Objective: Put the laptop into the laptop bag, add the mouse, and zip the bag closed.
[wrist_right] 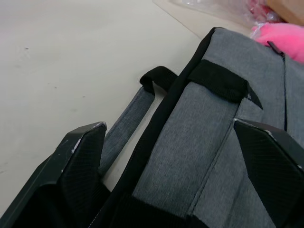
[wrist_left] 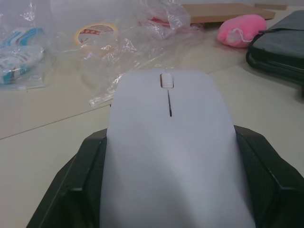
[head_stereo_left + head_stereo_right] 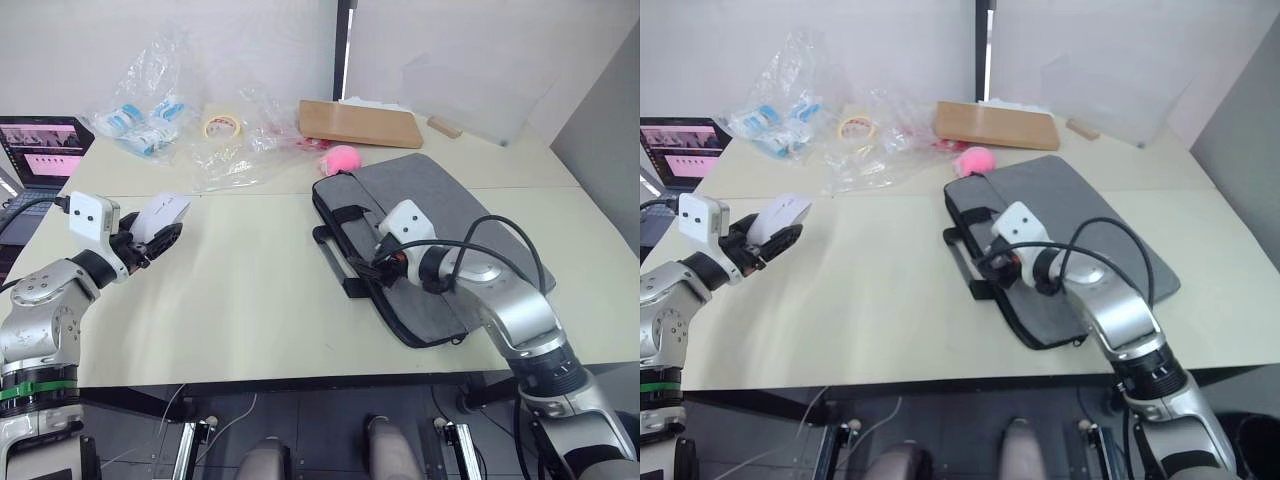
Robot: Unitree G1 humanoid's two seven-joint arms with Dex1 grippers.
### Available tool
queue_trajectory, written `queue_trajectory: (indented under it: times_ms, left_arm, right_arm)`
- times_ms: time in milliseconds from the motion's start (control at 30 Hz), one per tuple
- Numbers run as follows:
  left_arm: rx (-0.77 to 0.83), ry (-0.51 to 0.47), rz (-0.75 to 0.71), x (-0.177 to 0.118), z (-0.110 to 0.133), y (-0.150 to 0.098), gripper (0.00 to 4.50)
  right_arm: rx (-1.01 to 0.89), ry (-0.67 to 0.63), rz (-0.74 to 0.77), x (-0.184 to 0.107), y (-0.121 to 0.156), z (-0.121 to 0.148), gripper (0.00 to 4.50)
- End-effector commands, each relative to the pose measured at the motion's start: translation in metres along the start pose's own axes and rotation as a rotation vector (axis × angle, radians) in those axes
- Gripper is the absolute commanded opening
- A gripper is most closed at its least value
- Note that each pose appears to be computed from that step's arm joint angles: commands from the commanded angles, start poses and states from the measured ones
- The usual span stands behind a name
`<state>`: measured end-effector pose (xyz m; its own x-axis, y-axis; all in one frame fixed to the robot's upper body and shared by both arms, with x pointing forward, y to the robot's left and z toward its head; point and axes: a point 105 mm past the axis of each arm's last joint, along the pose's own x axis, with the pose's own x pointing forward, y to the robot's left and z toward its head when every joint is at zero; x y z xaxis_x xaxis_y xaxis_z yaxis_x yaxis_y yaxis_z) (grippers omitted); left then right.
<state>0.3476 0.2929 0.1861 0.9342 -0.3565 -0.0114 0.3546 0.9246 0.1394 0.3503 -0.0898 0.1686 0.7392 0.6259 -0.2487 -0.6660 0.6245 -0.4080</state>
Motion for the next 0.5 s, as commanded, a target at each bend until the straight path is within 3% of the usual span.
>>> queue_trajectory:
  times_ms: [33,133,500]
  left_arm:
    - [0.035,-0.052,-0.014,0.002,0.017,-0.005,2.86]
    - [0.037,-0.052,-0.016,0.001,0.016,-0.006,2.86]
    - [0.04,-0.058,-0.03,0.003,0.021,-0.009,2.86]
  right_arm:
    - [-0.069,-0.017,-0.036,0.005,0.002,0.004,4.5]
    - [-0.098,0.013,-0.052,0.007,0.0,-0.004,4.5]
    - [-0.187,0.064,0.008,0.007,0.006,-0.018,0.92]
